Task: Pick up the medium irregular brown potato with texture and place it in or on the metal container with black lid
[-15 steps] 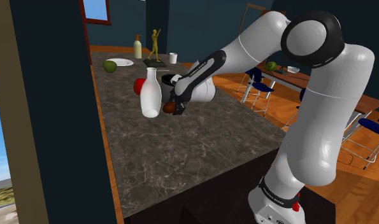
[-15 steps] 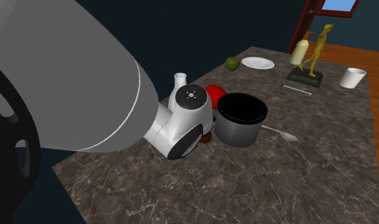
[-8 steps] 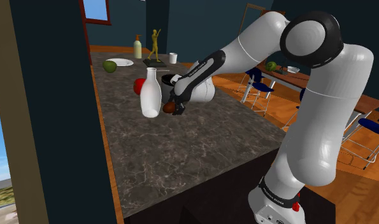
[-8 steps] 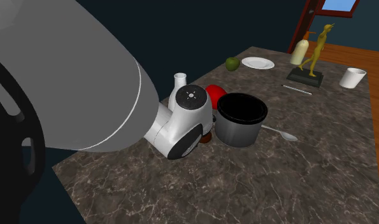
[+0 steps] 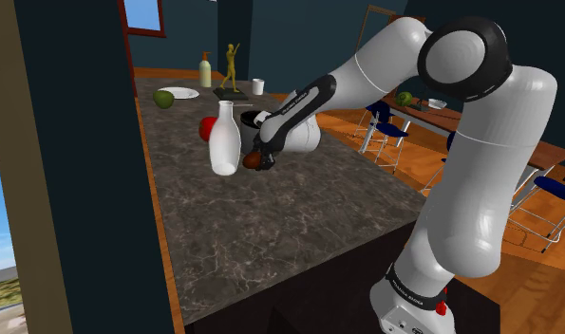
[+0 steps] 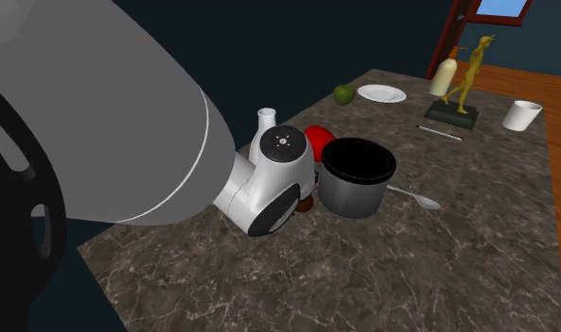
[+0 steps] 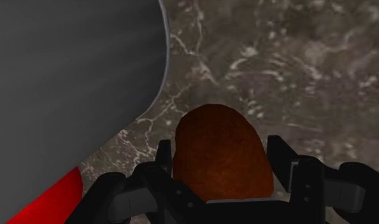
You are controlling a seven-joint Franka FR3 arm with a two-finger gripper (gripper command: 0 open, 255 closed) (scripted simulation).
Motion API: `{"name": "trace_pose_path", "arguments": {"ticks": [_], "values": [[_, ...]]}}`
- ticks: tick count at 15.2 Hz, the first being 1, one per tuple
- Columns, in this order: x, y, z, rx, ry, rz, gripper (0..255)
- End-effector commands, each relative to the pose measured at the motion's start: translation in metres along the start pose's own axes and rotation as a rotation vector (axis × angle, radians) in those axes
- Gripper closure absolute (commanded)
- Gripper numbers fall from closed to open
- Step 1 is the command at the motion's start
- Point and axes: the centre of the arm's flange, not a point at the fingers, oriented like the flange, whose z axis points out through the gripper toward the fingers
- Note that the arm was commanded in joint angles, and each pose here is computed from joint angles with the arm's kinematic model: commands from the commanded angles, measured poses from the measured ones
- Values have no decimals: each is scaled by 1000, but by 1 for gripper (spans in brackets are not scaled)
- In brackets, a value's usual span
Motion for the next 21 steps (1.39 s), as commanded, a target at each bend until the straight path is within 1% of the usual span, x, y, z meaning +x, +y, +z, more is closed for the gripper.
{"name": "trace_pose_path", "arguments": {"ticks": [1, 2, 21], "values": [[0, 0, 0, 0, 0, 0, 255], [0, 0, 0, 0, 0, 0, 255], [20, 44, -88, 0, 0, 0, 255]]}}
